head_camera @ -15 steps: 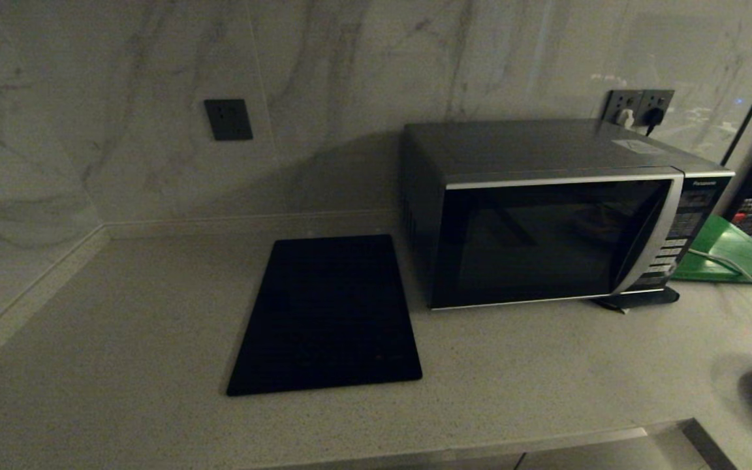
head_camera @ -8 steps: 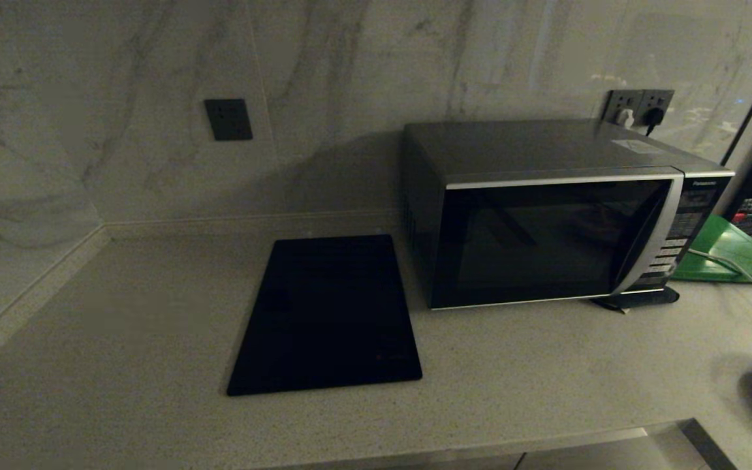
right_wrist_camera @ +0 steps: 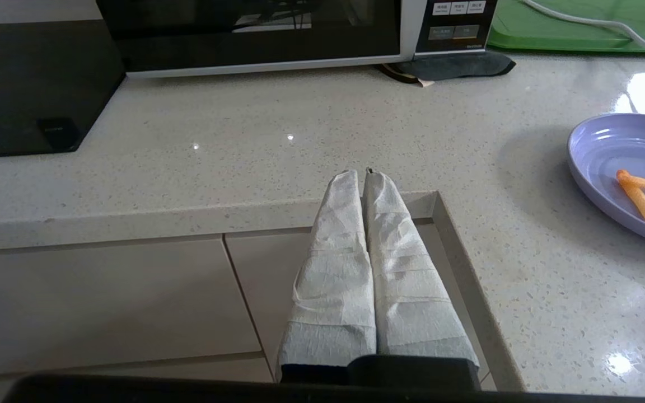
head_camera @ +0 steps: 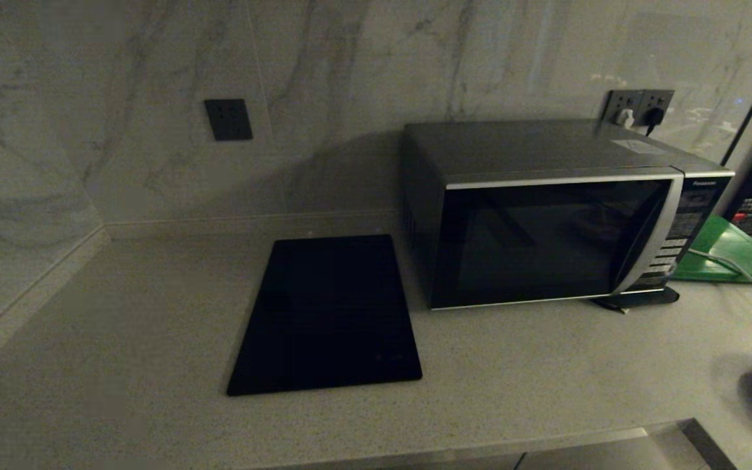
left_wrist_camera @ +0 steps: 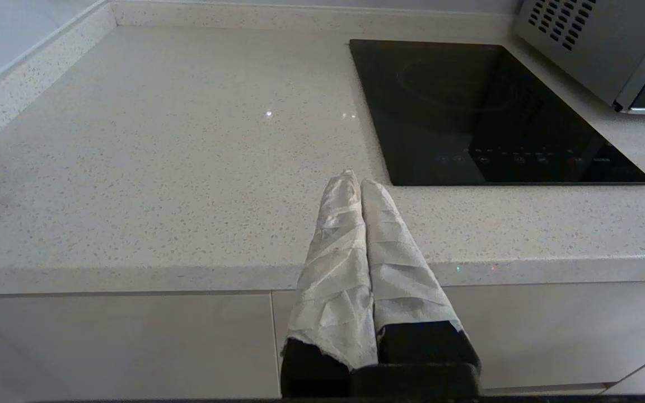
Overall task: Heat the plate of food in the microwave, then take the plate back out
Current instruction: Open the microwave oven
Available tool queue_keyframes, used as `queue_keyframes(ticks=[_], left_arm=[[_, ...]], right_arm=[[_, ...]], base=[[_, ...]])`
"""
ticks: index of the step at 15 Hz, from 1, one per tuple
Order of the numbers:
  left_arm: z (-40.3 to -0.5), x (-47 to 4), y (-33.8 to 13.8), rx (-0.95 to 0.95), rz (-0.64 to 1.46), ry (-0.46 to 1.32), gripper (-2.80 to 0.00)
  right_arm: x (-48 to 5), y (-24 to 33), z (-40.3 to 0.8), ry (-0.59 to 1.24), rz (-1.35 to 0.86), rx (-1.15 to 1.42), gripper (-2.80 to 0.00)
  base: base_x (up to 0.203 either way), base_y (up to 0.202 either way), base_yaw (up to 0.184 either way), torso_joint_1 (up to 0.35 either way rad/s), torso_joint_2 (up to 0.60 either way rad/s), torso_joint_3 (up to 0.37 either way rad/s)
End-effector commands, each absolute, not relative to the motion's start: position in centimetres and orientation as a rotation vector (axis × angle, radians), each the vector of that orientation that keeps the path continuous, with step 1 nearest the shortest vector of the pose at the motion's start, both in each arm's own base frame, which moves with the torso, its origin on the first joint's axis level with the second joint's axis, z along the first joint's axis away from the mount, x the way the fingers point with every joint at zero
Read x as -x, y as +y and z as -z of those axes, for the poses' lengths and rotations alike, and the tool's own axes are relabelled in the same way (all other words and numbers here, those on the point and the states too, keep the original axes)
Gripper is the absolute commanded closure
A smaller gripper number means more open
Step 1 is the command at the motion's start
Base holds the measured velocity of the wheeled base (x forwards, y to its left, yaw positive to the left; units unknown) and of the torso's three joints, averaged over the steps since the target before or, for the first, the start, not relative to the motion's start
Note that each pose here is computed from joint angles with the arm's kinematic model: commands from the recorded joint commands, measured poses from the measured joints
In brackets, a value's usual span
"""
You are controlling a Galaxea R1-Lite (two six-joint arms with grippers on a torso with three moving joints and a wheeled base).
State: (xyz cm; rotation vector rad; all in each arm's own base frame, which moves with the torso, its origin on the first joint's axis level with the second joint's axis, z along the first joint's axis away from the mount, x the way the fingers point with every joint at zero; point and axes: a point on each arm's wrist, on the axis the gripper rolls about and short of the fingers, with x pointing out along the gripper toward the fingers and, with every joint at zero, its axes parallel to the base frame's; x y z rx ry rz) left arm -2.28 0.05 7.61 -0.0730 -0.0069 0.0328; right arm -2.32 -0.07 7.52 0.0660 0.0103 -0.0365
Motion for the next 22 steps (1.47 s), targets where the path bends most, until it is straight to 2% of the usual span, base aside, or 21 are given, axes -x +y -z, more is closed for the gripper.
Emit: queue_keyframes(ticks=[1,5,9,17,22], left_arm=[[-7.6,2.3,0.1,0.074,-0.034,-0.006,0.00],[-7.6,2.3,0.1,0.074,-0.034,-0.006,0.00],[-7.6,2.3,0.1,0.074,-0.034,-0.006,0.00],[-7.6,2.3,0.1,0.074,-0.034,-0.006,0.00],[-7.6,2.3,0.1,0.074,-0.034,-0.006,0.00]], right_arm=[[2.7,-0.1,-9.9,-0.044,0.033,-0.079,0.00],[2.9,-0.1,-17.6,-0.128,0.035,-0.119,0.00],[1.3,-0.3,-22.7,-0.135,0.131,-0.138,0.00],[-4.9,-1.2,-26.4,0.003,0.544,-0.108,0.00],[-9.3,-1.3,-29.6,0.042,0.618,-0.009,0.00]], base=[[0.000,0.000,0.000,0.000,0.00,0.000],[0.000,0.000,0.000,0.000,0.00,0.000],[0.000,0.000,0.000,0.000,0.00,0.000],[0.000,0.000,0.000,0.000,0.00,0.000],[0.000,0.000,0.000,0.000,0.00,0.000]])
